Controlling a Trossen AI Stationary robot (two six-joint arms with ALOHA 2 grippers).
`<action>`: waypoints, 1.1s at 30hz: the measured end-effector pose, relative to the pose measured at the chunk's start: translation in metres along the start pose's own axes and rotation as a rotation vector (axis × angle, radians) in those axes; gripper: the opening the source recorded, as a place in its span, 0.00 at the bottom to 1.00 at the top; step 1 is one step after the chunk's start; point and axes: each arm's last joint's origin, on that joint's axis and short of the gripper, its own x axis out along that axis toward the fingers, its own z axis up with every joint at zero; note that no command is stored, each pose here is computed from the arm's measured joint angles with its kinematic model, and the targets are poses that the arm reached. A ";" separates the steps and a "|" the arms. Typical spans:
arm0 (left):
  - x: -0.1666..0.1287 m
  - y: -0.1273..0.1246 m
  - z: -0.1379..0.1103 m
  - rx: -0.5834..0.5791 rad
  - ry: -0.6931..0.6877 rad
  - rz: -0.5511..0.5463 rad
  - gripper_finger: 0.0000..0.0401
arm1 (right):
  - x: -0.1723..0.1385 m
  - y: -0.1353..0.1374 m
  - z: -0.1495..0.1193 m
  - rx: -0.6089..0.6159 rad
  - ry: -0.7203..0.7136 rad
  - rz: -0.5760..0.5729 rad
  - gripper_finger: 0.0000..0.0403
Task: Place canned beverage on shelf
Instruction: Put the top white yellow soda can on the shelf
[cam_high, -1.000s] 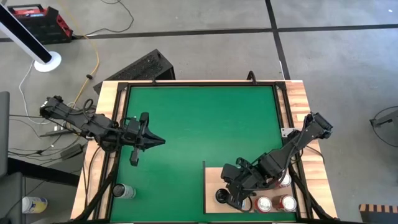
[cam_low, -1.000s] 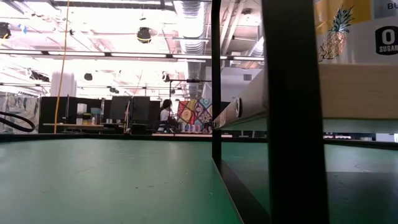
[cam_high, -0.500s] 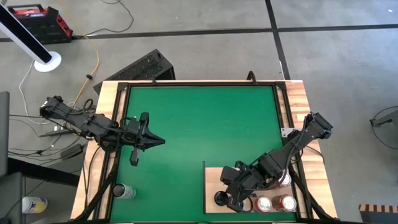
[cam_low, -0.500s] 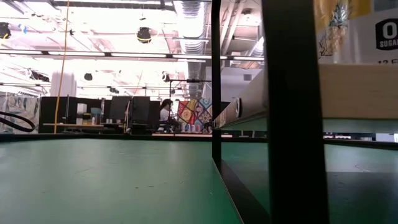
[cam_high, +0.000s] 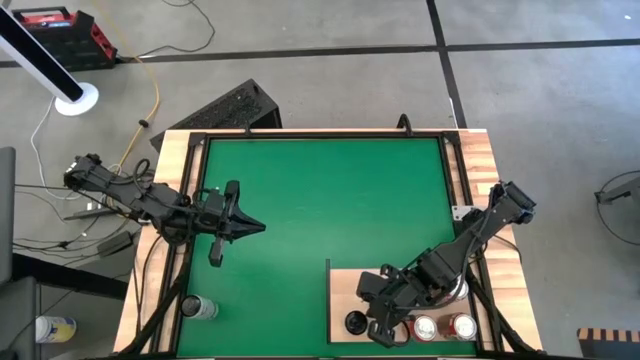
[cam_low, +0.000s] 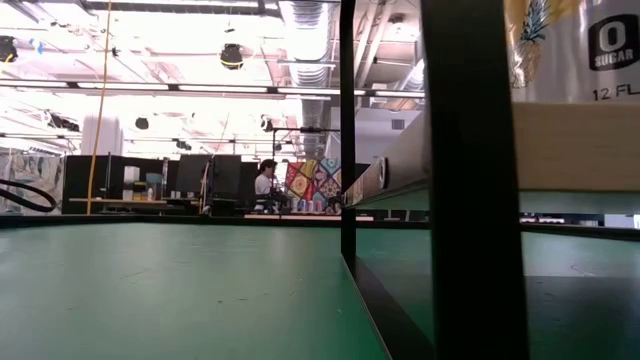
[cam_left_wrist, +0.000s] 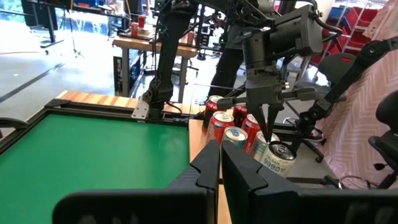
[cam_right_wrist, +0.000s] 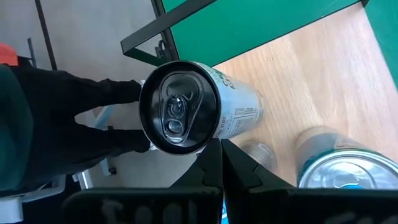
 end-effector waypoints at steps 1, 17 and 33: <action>0.000 0.000 0.000 0.001 0.000 0.000 0.00 | 0.000 0.000 0.000 0.000 -0.002 0.003 0.05; 0.000 0.000 0.000 0.001 0.000 -0.001 0.00 | 0.000 0.003 0.005 -0.020 -0.030 0.044 0.05; 0.000 0.000 0.000 -0.002 0.001 -0.001 0.00 | 0.000 -0.002 0.001 0.011 0.008 -0.011 0.05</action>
